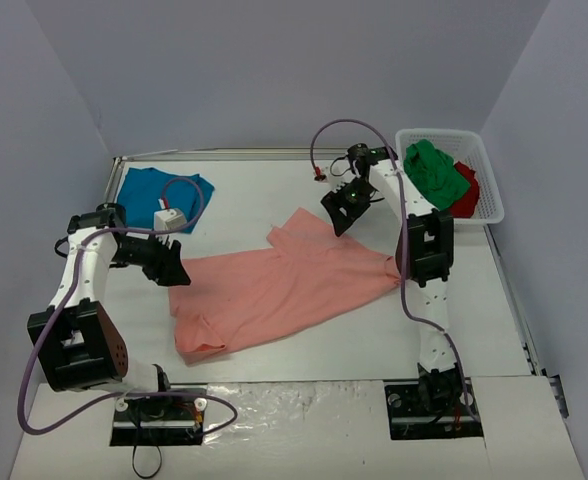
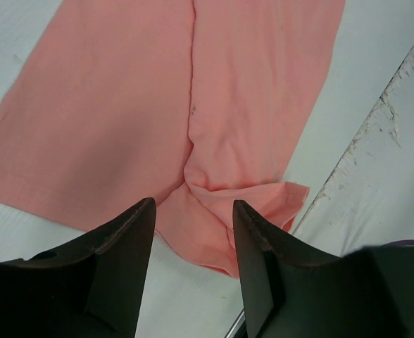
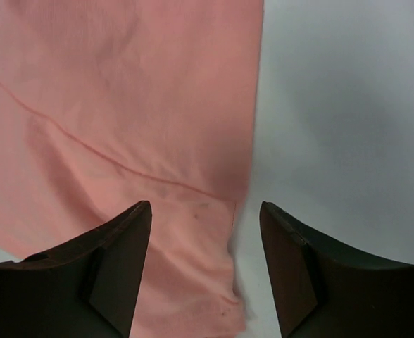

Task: Fold and stack the t-shirts
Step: Flatten out the tshirt

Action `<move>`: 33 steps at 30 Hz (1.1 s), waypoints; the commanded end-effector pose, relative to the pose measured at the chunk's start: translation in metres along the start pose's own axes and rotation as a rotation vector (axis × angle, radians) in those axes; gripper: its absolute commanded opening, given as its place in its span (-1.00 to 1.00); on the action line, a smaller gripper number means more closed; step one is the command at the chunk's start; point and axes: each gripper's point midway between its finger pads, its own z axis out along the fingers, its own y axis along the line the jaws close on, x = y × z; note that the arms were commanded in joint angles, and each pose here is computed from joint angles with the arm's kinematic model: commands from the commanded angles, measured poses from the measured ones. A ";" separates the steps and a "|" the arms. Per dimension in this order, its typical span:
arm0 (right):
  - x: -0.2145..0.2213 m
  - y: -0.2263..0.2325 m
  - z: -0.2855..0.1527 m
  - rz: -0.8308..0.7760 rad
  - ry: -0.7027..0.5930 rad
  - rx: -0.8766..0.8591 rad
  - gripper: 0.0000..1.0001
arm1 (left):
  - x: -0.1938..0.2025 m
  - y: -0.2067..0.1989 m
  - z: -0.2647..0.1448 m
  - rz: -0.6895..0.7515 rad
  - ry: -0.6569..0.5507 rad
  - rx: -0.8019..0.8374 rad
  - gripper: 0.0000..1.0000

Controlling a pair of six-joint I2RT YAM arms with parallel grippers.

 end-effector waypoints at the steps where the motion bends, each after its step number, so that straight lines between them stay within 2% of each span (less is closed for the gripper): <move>1: -0.021 0.004 -0.007 0.020 -0.034 -0.001 0.18 | -0.005 0.004 -0.005 -0.021 -0.031 -0.043 -0.08; 9: -0.035 0.018 0.026 -0.025 -0.009 -0.022 0.20 | -0.003 0.012 -0.005 -0.037 -0.038 -0.079 -0.10; 17: -0.056 0.004 0.048 0.010 -0.050 0.061 0.21 | 0.002 0.014 -0.006 -0.038 -0.038 -0.100 -0.11; 24: -0.050 0.004 0.071 0.020 -0.007 0.067 0.15 | 0.003 0.016 -0.009 -0.019 -0.052 -0.147 -0.20; 26: -0.047 0.005 0.075 0.018 0.006 0.068 0.07 | 0.003 0.016 -0.009 -0.019 -0.052 -0.147 -0.21; 27: -0.044 0.008 0.079 0.017 0.022 0.069 -0.16 | 0.002 0.016 -0.009 -0.016 -0.053 -0.148 -0.21; 28: -0.042 0.010 0.081 0.015 0.028 0.067 -0.31 | 0.003 0.016 -0.009 -0.017 -0.053 -0.149 -0.21; 33: -0.032 0.017 0.092 -0.001 0.076 0.078 -0.90 | 0.002 0.016 -0.009 -0.009 -0.059 -0.153 -0.21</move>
